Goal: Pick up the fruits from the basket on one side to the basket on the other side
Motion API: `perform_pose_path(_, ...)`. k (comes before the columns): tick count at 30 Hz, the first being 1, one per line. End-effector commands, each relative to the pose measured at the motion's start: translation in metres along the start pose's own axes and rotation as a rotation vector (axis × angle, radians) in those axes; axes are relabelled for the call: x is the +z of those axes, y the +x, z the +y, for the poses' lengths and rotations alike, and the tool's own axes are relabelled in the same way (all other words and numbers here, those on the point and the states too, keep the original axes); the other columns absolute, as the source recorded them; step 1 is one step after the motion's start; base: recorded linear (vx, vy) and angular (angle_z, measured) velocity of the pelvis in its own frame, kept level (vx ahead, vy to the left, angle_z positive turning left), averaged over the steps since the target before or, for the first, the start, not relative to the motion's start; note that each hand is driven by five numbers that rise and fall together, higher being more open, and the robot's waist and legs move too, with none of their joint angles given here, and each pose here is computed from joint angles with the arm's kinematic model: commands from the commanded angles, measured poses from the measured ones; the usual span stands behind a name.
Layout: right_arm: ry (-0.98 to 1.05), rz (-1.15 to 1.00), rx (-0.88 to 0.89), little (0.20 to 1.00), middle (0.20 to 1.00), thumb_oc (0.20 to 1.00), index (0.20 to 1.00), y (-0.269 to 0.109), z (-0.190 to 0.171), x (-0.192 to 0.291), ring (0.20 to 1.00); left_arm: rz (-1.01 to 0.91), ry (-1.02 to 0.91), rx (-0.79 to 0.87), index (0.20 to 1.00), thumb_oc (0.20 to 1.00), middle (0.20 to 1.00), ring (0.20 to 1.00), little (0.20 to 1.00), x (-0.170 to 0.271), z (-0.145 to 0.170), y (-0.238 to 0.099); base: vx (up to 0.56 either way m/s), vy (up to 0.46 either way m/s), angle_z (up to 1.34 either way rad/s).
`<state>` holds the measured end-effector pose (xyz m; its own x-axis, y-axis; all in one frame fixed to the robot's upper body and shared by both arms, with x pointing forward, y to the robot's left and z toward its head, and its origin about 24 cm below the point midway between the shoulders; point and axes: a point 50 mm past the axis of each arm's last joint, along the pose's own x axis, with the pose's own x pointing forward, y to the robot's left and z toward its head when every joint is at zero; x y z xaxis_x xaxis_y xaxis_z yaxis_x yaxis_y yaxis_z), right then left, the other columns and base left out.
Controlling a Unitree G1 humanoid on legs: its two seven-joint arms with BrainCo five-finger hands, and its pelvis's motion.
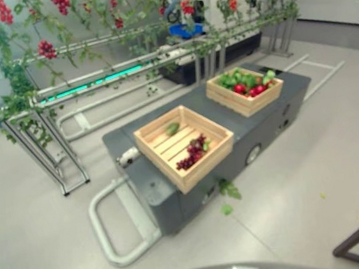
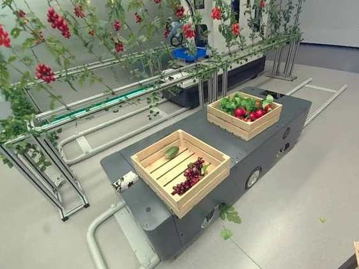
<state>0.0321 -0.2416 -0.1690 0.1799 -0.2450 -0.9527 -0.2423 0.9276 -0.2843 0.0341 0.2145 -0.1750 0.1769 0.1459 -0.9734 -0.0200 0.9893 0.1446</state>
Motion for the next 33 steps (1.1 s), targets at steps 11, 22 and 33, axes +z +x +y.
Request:
perform_pose_path(11, -0.044, -0.033, 0.033, 1.000, 1.000, 1.000, 1.000, 0.001, 0.013, 0.013, 1.000, 0.063, -0.047, -0.050, 1.000, 1.000, 1.000, 1.000, 1.000, -0.013, -0.023, -0.001, 0.00, 0.000, 0.00)
perform_pose_path(22, -0.062, -0.055, 0.039, 1.000, 1.000, 1.000, 1.000, 0.001, 0.014, 0.020, 1.000, 0.030, 0.217, -0.074, 1.000, 1.000, 1.000, 1.000, 1.000, -0.004, -0.029, 0.000, -0.01, -0.012, 0.00)
perform_pose_path(33, -0.065, -0.090, 0.008, 1.000, 1.000, 1.000, 1.000, 0.002, 0.006, 0.029, 1.000, -0.040, 0.309, -0.039, 1.000, 1.000, 1.000, 1.000, 1.000, 0.015, -0.027, 0.002, -0.06, -0.059, 0.03)
